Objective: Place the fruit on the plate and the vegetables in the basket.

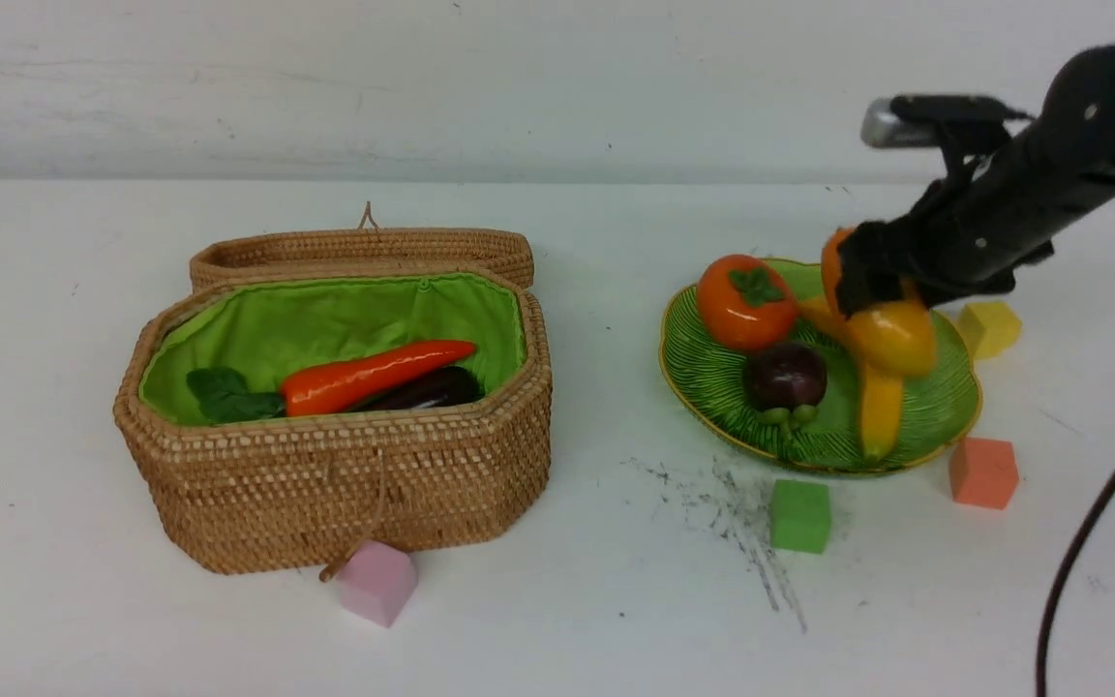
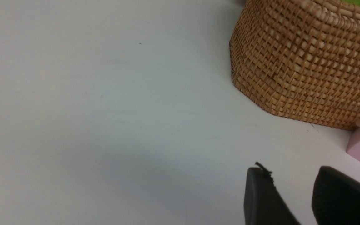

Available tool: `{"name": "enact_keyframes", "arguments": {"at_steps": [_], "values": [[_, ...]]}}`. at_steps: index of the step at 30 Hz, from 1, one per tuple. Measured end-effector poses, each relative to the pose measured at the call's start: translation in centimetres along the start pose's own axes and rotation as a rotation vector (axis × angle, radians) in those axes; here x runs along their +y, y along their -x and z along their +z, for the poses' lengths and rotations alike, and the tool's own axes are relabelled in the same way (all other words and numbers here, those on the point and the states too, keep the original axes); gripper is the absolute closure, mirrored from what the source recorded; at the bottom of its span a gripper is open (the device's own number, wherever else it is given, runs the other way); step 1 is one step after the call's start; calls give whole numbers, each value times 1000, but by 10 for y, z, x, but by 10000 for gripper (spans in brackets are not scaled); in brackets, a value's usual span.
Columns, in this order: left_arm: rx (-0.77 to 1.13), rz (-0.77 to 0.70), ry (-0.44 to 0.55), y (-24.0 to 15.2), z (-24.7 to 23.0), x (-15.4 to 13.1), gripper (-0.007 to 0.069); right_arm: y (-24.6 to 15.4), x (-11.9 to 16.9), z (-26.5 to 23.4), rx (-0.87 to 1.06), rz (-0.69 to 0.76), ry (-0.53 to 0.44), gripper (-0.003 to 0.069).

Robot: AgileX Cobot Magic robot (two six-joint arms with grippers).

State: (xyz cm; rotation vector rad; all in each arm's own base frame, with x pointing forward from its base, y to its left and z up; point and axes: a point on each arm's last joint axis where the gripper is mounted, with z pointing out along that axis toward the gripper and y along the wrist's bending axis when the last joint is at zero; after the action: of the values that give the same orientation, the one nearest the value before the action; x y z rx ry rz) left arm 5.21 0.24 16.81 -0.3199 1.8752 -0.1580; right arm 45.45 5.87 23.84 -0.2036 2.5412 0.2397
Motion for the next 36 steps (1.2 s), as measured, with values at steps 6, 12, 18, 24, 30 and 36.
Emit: {"name": "enact_keyframes", "arguments": {"at_steps": [6,12,18,24,30,36], "values": [[0,0,0,0,0,0,386,-5,-2,16,23,37,0,121],[0,0,0,0,0,0,386,-5,-2,16,29,57,8,97],[0,0,0,0,0,0,386,-5,1,11,34,83,32,-6],[0,0,0,0,0,0,386,8,9,-32,-48,74,42,16],[0,0,0,0,0,0,386,9,24,-109,-67,9,66,179],[0,0,0,0,0,0,386,-11,40,-205,-67,-61,64,431]]}}
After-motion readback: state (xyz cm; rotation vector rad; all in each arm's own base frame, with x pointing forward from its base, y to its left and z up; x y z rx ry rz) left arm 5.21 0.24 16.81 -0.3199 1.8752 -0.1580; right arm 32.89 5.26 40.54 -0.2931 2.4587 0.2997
